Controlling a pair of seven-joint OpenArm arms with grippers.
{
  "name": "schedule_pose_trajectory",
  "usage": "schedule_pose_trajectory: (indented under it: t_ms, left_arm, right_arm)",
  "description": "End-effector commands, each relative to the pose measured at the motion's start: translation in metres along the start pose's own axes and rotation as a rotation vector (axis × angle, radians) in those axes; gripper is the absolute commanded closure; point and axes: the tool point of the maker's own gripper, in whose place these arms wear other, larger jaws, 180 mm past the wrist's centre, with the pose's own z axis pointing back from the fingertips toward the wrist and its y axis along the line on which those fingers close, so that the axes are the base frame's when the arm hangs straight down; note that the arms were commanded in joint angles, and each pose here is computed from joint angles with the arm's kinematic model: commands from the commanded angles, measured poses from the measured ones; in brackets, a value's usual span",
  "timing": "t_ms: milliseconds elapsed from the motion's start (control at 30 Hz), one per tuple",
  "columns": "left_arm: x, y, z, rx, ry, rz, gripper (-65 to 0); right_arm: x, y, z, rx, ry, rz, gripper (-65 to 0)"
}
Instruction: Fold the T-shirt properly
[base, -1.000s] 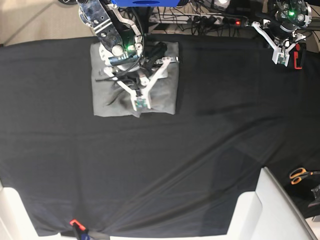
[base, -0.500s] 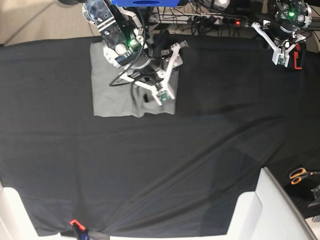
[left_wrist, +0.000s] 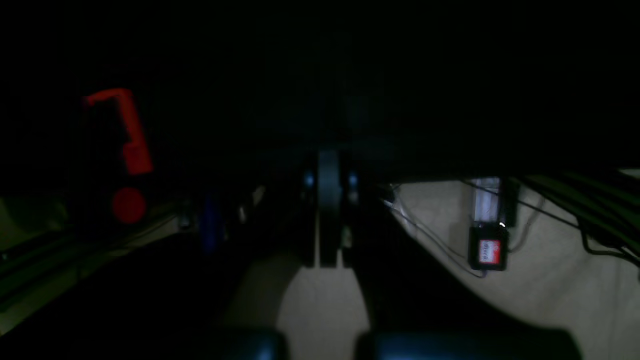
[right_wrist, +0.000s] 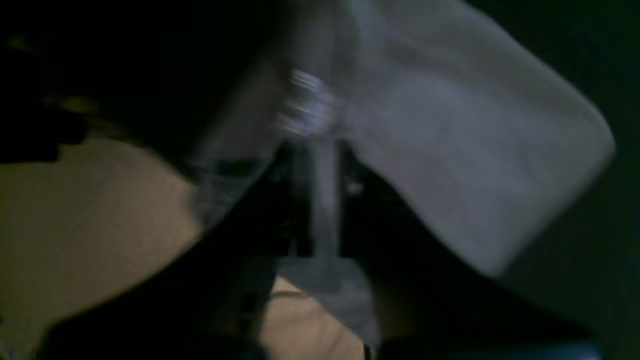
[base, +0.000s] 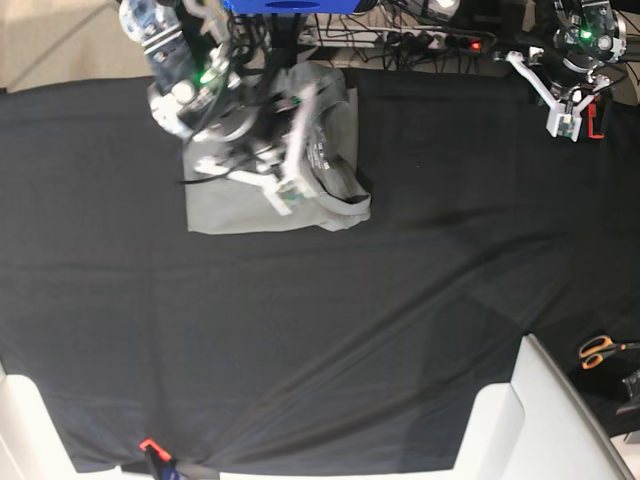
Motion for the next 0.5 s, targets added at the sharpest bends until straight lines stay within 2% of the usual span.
schedule_pose_trajectory:
  t_ms: [0,133,200,333,367,467]
  left_arm:
    - [0.012,0.001,0.001,0.005,-0.042,0.012,0.0]
    - [0.021,-0.022,-0.005,-0.029,-0.071,0.075,0.0]
    - [0.027,-0.04,-0.008,-0.08,-0.089,0.085,0.0]
    - [0.051,-0.088,0.003,-0.341,-0.199,0.107,0.0]
    - [0.054,-0.094,0.005,-0.386,-0.22,0.143,-3.5]
    - [0.059,-0.103,0.009,-0.511,-0.266,0.232,-29.8]
  right_arm:
    - [0.006,-0.005,0.001,-0.005,-0.027,-0.02,0.0]
    - [-0.012,-0.055,0.005,-0.117,-0.001,-0.129,-0.8]
    - [-0.018,-0.075,0.01,-0.161,0.003,-0.167,-0.6]
    - [-0.031,-0.108,0.019,-0.239,0.015,-0.232,-0.3]
    - [-0.033,-0.113,0.02,-0.252,0.016,-0.245,-0.3]
    - [-0.042,-0.129,0.027,-0.29,0.028,-0.257,-0.3]
